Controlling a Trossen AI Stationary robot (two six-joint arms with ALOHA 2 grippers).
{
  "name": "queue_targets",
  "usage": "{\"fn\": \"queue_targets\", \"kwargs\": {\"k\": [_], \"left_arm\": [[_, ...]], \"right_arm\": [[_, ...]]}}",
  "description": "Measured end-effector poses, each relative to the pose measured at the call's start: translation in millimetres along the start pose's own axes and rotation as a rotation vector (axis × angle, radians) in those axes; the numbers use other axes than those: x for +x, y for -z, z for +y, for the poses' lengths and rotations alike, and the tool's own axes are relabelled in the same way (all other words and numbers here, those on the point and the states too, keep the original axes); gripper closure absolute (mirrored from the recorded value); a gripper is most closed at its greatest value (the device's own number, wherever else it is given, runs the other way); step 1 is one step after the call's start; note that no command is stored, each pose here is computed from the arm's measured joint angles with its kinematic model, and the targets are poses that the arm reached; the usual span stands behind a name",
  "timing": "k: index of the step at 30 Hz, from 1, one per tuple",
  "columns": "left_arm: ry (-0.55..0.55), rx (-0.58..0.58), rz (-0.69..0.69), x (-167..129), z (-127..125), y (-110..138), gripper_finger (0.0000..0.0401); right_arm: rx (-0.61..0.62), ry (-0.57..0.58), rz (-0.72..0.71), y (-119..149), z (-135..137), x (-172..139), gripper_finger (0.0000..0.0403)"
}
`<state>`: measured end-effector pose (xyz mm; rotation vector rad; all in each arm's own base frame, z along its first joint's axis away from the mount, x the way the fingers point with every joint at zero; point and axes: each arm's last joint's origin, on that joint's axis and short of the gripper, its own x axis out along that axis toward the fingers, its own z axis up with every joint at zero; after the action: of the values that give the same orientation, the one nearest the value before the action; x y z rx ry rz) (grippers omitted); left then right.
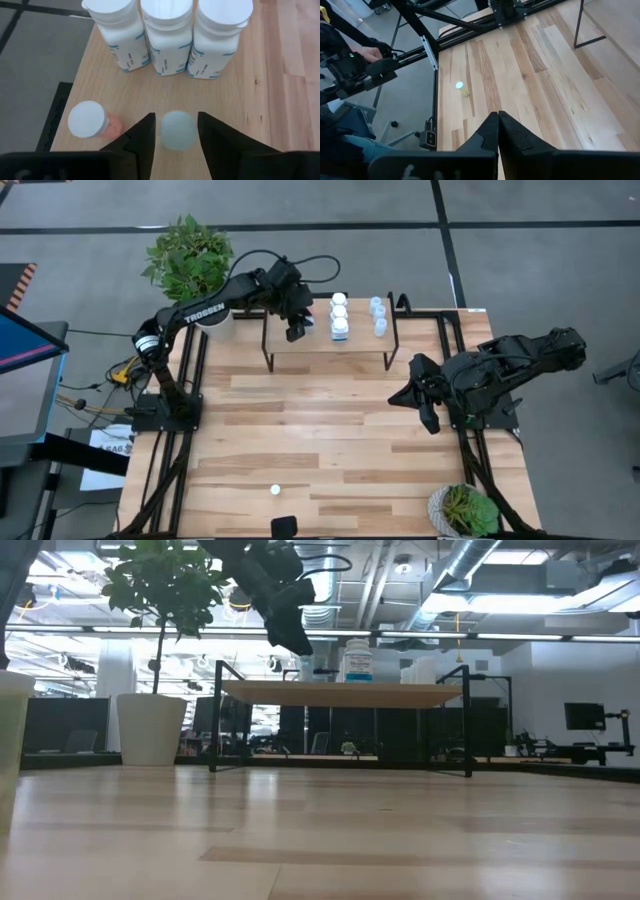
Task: Pick and place medicine bottles onto shelf by color
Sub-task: Put the blue medicine bottle on the shelf, then put the yellow medicine bottle on the shelf
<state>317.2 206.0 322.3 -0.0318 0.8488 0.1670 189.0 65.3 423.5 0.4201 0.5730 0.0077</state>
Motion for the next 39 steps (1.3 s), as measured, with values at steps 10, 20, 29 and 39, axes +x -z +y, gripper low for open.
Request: {"fn": "queue_targets", "kwargs": {"k": [10,20,29,39], "left_arm": [[0.001,-0.004,0.001,0.2,0.0,0.1,0.0238],[0.000,-0.038,-0.073,-20.1,0.1,-20.2,0.0227],[0.150,-0.126,-0.008,-33.0,-32.4,-30.8,0.0227],[0.350,-0.037,0.223,-28.7,-107.1,-24.0,0.0227]], "right_arm": [[0.000,0.001,0.000,0.0,-0.1,0.0,0.0379],[-0.001,0.000,0.000,0.0,0.0,0.0,0.0379],[-0.003,0.000,0.000,0.0,-0.1,-0.1,0.0379],[-0.003,0.000,0.000,0.0,-0.1,0.0,0.0379]]}}
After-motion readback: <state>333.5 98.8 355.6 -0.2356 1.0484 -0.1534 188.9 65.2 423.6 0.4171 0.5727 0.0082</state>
